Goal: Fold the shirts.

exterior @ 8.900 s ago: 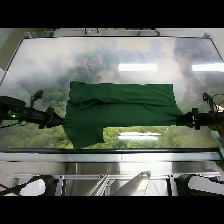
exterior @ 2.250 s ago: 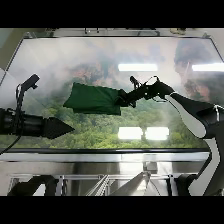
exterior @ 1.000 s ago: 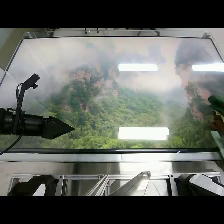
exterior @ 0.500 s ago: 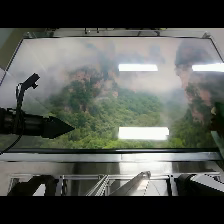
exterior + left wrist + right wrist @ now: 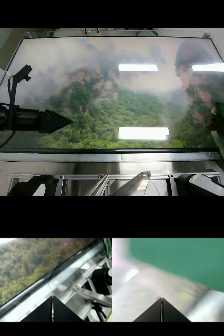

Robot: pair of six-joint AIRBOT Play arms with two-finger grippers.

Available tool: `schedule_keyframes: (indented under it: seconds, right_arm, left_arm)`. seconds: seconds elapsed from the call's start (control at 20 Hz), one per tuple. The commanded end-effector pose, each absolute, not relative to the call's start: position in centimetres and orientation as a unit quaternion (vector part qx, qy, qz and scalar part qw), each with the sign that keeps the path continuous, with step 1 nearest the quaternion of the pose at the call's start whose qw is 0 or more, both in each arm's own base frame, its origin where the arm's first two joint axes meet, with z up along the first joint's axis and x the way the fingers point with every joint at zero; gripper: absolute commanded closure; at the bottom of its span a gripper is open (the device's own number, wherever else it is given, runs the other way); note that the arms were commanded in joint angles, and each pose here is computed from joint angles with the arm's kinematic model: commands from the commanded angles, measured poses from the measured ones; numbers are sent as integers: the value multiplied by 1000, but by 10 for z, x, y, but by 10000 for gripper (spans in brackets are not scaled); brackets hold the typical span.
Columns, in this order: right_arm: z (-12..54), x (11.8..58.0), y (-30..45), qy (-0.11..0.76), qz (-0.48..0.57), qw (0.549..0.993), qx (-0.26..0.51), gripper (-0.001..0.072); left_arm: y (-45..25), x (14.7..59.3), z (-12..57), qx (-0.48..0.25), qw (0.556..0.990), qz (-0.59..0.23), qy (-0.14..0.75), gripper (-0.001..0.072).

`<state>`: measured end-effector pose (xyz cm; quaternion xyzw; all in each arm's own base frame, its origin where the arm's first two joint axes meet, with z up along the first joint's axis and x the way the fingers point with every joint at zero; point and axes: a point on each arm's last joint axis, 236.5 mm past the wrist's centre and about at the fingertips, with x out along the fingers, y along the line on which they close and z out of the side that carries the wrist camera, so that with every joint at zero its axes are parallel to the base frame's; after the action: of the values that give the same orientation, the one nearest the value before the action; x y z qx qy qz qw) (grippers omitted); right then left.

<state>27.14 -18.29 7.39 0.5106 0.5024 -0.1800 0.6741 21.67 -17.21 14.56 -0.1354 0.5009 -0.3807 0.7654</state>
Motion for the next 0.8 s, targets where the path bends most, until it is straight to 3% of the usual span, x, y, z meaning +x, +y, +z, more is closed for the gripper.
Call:
schedule_keyframes:
  seconds: [0.0,0.15,0.3,0.5,0.75]
  right_arm:
    - [135,361,-94,435,-23,800,412,691]
    - [162,371,-2,411,71,865,278,692]
    - [139,335,67,405,127,874,237,692]
    - [76,258,138,385,197,857,279,692]
    - [55,226,152,314,221,848,365,692]
  left_arm:
    - [-156,239,146,-115,794,-343,488,684]
    - [-152,235,120,-129,780,-334,513,684]
    - [-151,218,89,-128,779,-333,516,684]
    - [-151,184,46,-127,790,-327,503,683]
    - [-153,162,11,-145,798,-320,491,683]
